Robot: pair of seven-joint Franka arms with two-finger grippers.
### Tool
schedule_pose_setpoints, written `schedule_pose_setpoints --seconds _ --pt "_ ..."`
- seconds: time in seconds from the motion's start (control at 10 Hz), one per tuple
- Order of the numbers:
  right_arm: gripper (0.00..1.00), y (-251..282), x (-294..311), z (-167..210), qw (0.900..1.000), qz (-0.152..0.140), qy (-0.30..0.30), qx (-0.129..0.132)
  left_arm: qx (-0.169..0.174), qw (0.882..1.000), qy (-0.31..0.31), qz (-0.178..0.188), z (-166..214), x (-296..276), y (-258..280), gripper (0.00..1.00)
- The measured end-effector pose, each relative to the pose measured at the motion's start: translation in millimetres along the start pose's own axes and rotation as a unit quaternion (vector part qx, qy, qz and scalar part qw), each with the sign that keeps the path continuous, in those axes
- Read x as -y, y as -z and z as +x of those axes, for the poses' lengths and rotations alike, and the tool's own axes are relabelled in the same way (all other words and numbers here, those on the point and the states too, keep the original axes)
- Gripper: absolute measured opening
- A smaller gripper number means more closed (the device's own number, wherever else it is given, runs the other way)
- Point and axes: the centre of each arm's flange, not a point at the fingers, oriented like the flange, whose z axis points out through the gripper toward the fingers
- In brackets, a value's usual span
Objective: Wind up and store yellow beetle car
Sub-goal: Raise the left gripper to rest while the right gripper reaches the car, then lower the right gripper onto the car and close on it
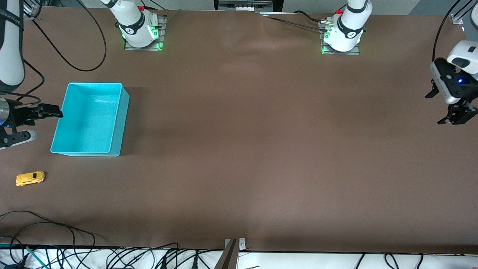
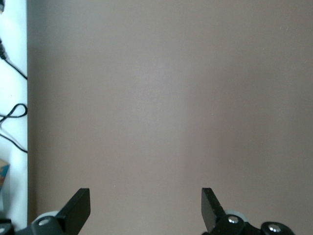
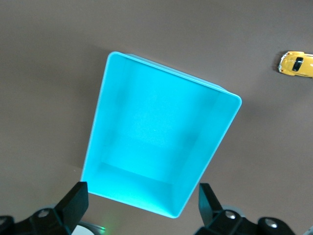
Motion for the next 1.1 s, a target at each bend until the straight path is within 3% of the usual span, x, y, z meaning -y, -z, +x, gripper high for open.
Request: schedule_pose_setpoints --seconds 0.3,0.4,0.6,0.8,0.9,1.0,1.1 --pt "1.00 -64.5 -113.3 -20.3 0.989 -0.019 0.139 -0.038 0.007 0.990 0.133 -0.035 1.5 -10.1 56.3 1.00" --pt "1.00 -95.5 -140.1 -15.1 0.979 -0.035 0.197 -0.049 0.012 0.982 0.183 -0.045 0.4 -13.6 68.2 1.00" --pt "1.00 -149.1 -167.8 11.3 0.944 -0.079 0.314 -0.063 0.023 0.960 0.273 -0.065 -0.5 -20.5 78.2 1.00" --pt "1.00 -180.6 -187.8 33.4 0.913 -0.127 0.380 -0.072 0.041 0.927 0.364 -0.086 6.5 -27.6 78.2 1.00" --pt "1.00 -187.1 -200.3 38.8 0.901 -0.162 0.396 -0.078 0.045 0.917 0.387 -0.083 21.5 -29.2 82.8 1.00" --pt "1.00 -197.2 -216.9 38.1 0.891 -0.195 0.403 -0.078 0.045 0.915 0.394 -0.074 43.5 -31.3 92.1 1.00" --pt "1.00 -213.8 -229.4 35.1 0.886 -0.210 0.406 -0.074 0.045 0.915 0.395 -0.069 59.8 -33.7 98.5 1.00"
